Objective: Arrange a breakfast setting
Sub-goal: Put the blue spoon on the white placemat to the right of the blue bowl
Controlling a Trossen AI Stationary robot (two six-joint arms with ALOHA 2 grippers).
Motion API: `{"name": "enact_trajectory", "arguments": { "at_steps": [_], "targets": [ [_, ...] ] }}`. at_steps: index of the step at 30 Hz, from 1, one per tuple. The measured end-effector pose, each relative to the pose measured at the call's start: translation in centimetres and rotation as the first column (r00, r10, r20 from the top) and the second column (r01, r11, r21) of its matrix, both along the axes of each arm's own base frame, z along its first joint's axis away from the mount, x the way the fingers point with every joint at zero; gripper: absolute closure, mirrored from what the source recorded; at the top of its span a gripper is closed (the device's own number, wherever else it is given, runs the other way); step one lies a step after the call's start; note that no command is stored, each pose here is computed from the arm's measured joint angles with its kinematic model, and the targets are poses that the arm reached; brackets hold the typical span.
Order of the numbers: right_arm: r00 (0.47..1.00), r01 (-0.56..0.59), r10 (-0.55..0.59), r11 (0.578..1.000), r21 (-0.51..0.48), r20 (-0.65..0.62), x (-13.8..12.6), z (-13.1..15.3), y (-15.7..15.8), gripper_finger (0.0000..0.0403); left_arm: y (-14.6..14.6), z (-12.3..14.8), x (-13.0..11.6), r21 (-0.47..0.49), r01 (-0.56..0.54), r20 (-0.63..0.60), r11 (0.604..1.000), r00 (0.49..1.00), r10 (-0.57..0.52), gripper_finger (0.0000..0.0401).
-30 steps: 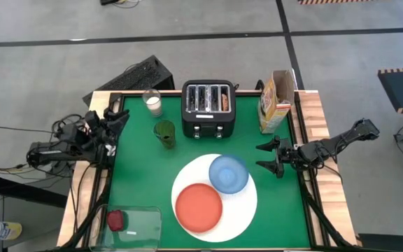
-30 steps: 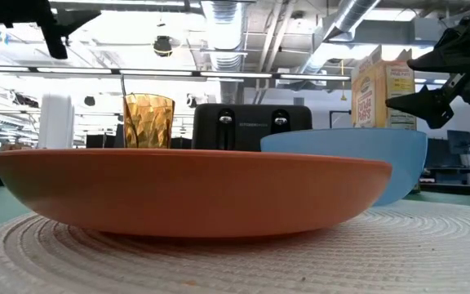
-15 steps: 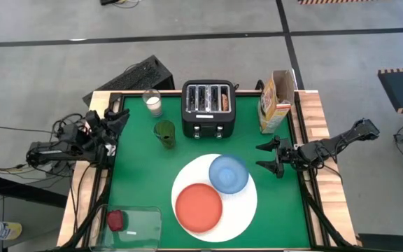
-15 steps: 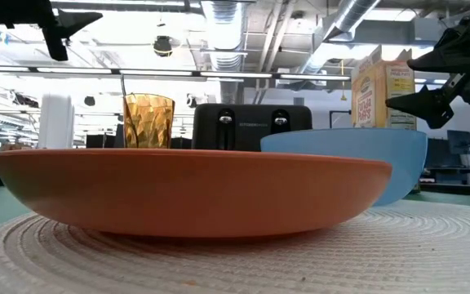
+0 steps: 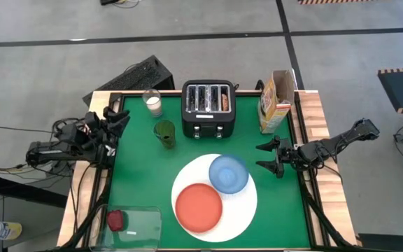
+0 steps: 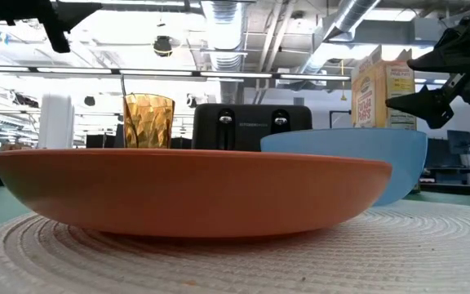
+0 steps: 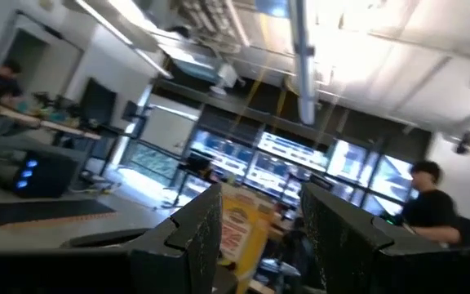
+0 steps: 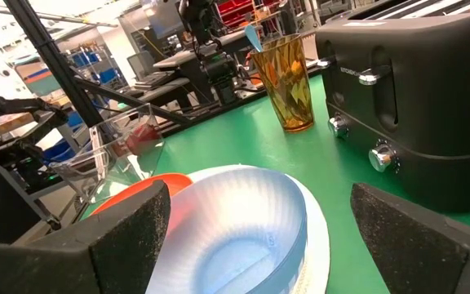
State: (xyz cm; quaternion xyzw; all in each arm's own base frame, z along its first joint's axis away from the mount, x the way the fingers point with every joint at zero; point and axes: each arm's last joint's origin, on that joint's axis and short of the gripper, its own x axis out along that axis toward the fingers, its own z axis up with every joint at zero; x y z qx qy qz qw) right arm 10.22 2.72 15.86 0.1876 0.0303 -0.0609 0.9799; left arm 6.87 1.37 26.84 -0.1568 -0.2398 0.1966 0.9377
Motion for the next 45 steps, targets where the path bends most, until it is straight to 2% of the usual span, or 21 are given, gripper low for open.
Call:
{"name": "enact_trajectory", "arguments": {
  "at_steps": [5, 10, 14, 19, 23, 28, 31, 34, 40, 43, 45],
  "targets": [
    [1.0, 0.0, 0.0, 1.0, 0.0, 0.0, 0.0, 0.0, 0.0, 0.0003, 0.2, 0.0, -0.1, -0.033, -0.077, 0.007, 0.997, 0.997, 0.077, 0.0244],
    [1.0, 0.0, 0.0, 1.0, 0.0, 0.0, 0.0, 0.0, 0.0, 0.0003, 0.2, 0.9, -0.6, -0.037, -0.088, 0.083, 0.995, 0.992, 0.091, 0.0244],
    [1.0, 0.0, 0.0, 1.0, 0.0, 0.0, 0.0, 0.0, 0.0, 0.0003, 0.3, 2.9, -1.2, -0.038, -0.104, 0.098, 0.994, 0.989, 0.107, 0.0244],
    [1.0, 0.001, -0.001, 1.0, -0.003, 0.004, 0.0, 0.0, 0.0, 0.0003, 0.3, 5.8, -1.3, 0.038, -0.142, -0.057, 0.989, 0.988, 0.144, 0.0244],
    [1.0, 0.001, -0.002, 1.0, 0.011, 0.024, 0.0, 0.2, 0.0, 0.0003, 0.4, 7.6, -1.0, 0.009, -0.156, -0.192, 0.988, 0.969, 0.155, 0.0244],
    [0.996, 0.036, -0.046, 0.991, 0.129, 0.075, 0.1, 0.7, -0.2, 0.0003, 0.4, 9.5, -0.3, -0.059, -0.155, -0.22, 0.986, 0.966, 0.139, 0.0244],
    [0.992, 0.049, -0.067, 0.985, 0.167, 0.105, 0.1, 0.9, -0.4, 0.0003, 0.3, 10.6, 0.5, -0.06, -0.088, -0.219, 0.994, 0.973, 0.073, 0.0244],
    [0.988, 0.058, -0.091, 0.967, 0.248, 0.123, 0.1, 1.0, -0.5, 0.0003, 0.1, 11.3, 2.0, -0.076, -0.024, -0.25, 0.997, 0.968, 0.004, 0.0244],
    [0.987, 0.09, -0.131, 0.932, 0.351, 0.095, 0.2, 0.7, -0.8, 0.0003, 0.2, 11.1, 5.0, -0.166, -0.037, -0.449, 0.985, 0.893, -0.042, 0.0244],
    [0.984, 0.084, -0.146, 0.88, 0.468, 0.099, 0.2, 0.6, -0.8, 0.0003, 0.2, 11.0, 6.1, -0.24, -0.061, -0.52, 0.969, 0.851, -0.075, 0.0244],
    [0.983, 0.082, -0.151, 0.865, 0.496, 0.1, 0.2, 0.6, -0.8, 0.0003, 0.1, 11.2, 6.6, -0.293, -0.077, -0.551, 0.953, 0.828, -0.103, 0.0244]
  ]
}}
